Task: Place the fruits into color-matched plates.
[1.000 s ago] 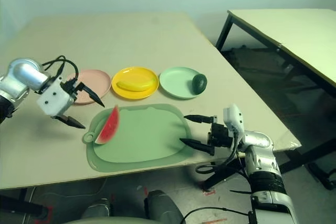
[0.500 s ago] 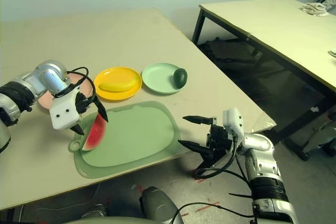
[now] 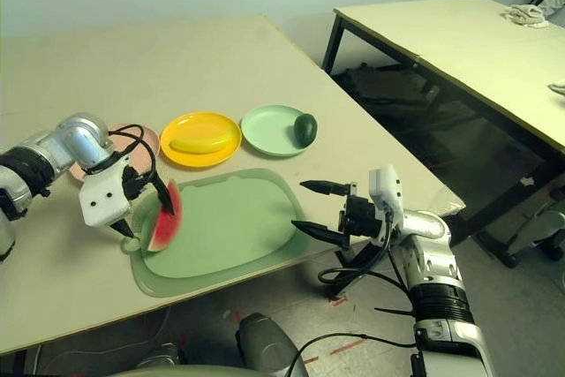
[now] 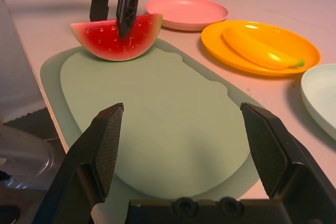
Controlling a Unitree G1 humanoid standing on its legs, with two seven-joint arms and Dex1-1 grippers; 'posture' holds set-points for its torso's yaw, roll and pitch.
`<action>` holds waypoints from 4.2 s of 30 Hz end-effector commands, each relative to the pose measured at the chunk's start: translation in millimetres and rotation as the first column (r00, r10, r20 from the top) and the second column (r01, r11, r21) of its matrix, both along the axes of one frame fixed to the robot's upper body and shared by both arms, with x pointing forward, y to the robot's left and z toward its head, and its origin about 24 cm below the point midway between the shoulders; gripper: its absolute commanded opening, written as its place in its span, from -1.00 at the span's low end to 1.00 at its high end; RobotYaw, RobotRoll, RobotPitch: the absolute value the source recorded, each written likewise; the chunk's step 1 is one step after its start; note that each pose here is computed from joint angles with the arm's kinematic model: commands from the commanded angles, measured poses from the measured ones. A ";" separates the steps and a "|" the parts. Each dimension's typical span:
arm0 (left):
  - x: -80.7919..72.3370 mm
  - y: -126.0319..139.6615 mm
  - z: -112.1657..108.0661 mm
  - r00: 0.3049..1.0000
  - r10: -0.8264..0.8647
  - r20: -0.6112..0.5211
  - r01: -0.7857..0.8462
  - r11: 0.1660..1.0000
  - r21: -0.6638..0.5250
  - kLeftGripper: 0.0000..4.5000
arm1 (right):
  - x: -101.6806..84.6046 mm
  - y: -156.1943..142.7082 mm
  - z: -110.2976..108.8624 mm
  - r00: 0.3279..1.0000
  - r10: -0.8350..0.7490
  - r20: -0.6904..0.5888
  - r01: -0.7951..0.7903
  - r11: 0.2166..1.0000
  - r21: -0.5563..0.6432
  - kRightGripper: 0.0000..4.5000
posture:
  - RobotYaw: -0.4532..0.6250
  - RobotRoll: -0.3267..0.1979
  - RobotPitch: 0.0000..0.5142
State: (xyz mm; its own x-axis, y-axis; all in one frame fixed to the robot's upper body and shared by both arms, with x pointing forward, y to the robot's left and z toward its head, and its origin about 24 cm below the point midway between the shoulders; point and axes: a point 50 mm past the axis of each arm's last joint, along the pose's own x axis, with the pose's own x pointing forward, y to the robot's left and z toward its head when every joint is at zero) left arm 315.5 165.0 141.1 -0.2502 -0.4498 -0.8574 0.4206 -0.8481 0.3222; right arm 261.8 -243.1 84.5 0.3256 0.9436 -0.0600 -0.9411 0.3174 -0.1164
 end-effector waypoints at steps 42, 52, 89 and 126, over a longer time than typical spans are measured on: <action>20.8 19.1 18.7 0.953 0.303 0.001 -0.303 0.953 -0.011 -0.43 | 3.6 16.8 4.7 0.999 0.040 0.009 -0.040 0.999 0.019 1.00 | -0.71 0.25 -1.00; 30.7 50.7 42.2 0.872 0.488 0.051 -0.485 0.873 -0.050 -0.43 | 6.5 26.7 4.2 1.000 -0.008 0.003 0.008 0.998 0.062 1.00 | -0.66 0.25 -1.00; 52.0 98.7 5.8 0.449 0.808 0.381 -0.819 0.543 -0.186 0.28 | -15.5 43.4 3.8 0.997 -0.054 -0.063 0.061 0.990 0.123 1.00 | -0.70 0.25 -0.97; -48.3 187.5 20.7 0.008 0.603 -0.797 -0.503 -0.687 -0.525 0.99 | 37.7 -27.8 -5.4 0.729 -0.683 0.053 0.673 0.728 0.131 1.00 | -0.33 0.25 -0.64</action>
